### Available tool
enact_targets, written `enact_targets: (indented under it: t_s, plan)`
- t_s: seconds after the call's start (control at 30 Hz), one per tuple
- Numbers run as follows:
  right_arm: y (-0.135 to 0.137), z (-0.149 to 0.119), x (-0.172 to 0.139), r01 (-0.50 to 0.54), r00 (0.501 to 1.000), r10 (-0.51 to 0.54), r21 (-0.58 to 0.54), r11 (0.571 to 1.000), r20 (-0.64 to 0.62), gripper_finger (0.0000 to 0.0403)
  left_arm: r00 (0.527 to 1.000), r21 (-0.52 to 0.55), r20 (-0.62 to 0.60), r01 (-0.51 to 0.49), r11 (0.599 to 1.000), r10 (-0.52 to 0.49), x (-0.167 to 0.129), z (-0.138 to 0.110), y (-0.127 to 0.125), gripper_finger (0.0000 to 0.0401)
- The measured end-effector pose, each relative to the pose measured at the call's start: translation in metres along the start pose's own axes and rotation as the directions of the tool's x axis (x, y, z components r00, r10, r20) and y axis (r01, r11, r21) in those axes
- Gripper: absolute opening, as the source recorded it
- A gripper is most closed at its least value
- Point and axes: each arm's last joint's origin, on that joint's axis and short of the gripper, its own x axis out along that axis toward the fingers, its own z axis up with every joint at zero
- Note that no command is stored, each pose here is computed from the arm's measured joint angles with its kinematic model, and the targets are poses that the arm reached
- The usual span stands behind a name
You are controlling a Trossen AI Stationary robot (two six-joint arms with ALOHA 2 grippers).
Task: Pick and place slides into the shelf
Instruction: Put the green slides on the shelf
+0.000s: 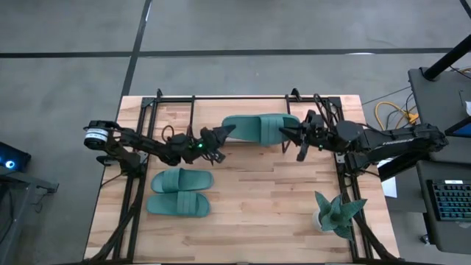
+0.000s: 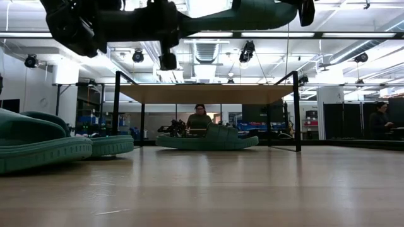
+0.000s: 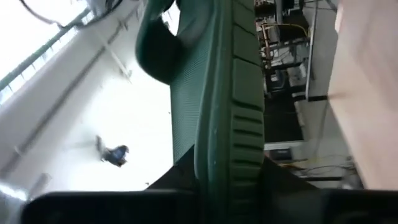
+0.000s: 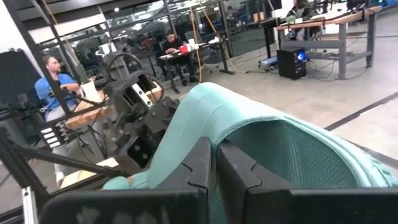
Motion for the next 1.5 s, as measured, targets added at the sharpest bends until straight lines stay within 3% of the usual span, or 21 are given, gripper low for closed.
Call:
enact_targets:
  t_s: [0.13,0.3,0.47,0.73,0.83,1.03,1.27,1.37,1.5]
  plan:
    - [0.0,0.001,0.0,0.002,1.0,-0.002,-0.009,1.0,0.006,0.0017,0.999,-0.083,-0.03,0.009,0.997,-0.011,0.003,0.0,0.002,0.0042]
    - [0.001,0.006,-0.001,-0.012,0.998,0.02,-0.127,0.992,0.057,0.0044,0.998,-0.107,-0.066,0.012,0.994,-0.019,0.004,-0.001,0.003,0.0042]
    - [0.003,0.021,-0.009,-0.034,0.983,0.072,-0.216,0.976,0.169,0.0079,0.958,-0.134,-0.277,0.042,0.99,-0.078,0.003,-0.009,0.002,0.0042]
    - [0.002,0.024,-0.016,0.01,0.981,0.077,-0.441,0.897,0.179,0.0139,0.924,-0.135,-0.365,0.072,0.988,-0.117,0.001,-0.01,0.0,0.0042]
    - [0.005,0.021,-0.014,0.009,0.983,0.089,-0.522,0.853,0.162,0.0162,0.918,-0.184,-0.377,0.061,0.981,-0.128,0.001,-0.011,-0.001,0.0042]
    - [0.015,0.013,-0.01,-0.002,0.984,0.129,-0.711,0.703,0.126,0.019,0.919,-0.279,-0.338,0.108,0.954,-0.203,0.0,-0.01,-0.002,0.0042]
    - [0.028,0.0,-0.003,-0.008,0.987,0.15,-0.904,0.428,0.062,0.0188,0.893,-0.397,-0.297,0.206,0.895,-0.337,-0.001,-0.015,0.01,0.0042]
    - [0.032,-0.008,0.002,0.008,0.994,0.103,-0.949,0.317,0.042,0.0189,0.898,-0.443,-0.277,0.197,0.875,-0.343,-0.004,-0.019,0.021,0.0042]
    - [0.034,-0.019,0.01,0.042,0.998,-0.045,-0.981,0.188,0.034,0.0191,0.92,-0.481,-0.211,0.197,0.854,-0.332,-0.008,-0.024,0.033,0.0042]
